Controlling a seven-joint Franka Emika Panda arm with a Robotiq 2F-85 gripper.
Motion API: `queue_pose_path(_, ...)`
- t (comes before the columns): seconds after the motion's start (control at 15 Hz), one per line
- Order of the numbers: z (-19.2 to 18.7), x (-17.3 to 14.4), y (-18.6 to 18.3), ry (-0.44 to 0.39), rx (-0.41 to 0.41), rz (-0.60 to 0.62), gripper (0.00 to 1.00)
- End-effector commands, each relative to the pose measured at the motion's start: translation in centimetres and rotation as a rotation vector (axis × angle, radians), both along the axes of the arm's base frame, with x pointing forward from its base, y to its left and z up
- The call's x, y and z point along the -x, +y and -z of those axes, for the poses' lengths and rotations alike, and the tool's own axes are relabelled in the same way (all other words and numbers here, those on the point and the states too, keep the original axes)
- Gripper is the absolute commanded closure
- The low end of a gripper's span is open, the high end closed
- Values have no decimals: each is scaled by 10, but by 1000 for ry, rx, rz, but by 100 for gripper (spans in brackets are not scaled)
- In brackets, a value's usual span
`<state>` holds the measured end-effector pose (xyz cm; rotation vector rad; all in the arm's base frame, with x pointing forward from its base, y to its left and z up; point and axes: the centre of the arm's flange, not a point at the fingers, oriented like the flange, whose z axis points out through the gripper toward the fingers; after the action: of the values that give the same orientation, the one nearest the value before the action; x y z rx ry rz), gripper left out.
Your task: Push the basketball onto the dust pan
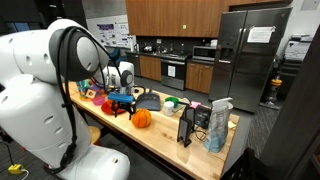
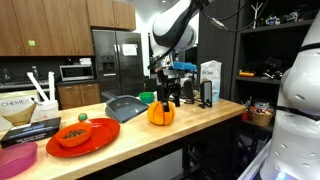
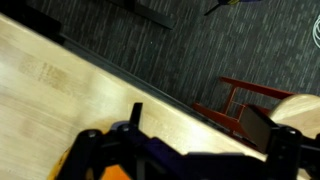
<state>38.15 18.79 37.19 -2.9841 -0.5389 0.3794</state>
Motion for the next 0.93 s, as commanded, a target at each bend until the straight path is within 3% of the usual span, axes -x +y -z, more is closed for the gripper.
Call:
queue_pose_path(0.0,-2,1,3,-47,93,16,0)
queue_pose_path(0.33,-6,-14,0,-142,261,-8,0)
queue_pose_path(0.87,20,-53,8,-105,352,-53,0)
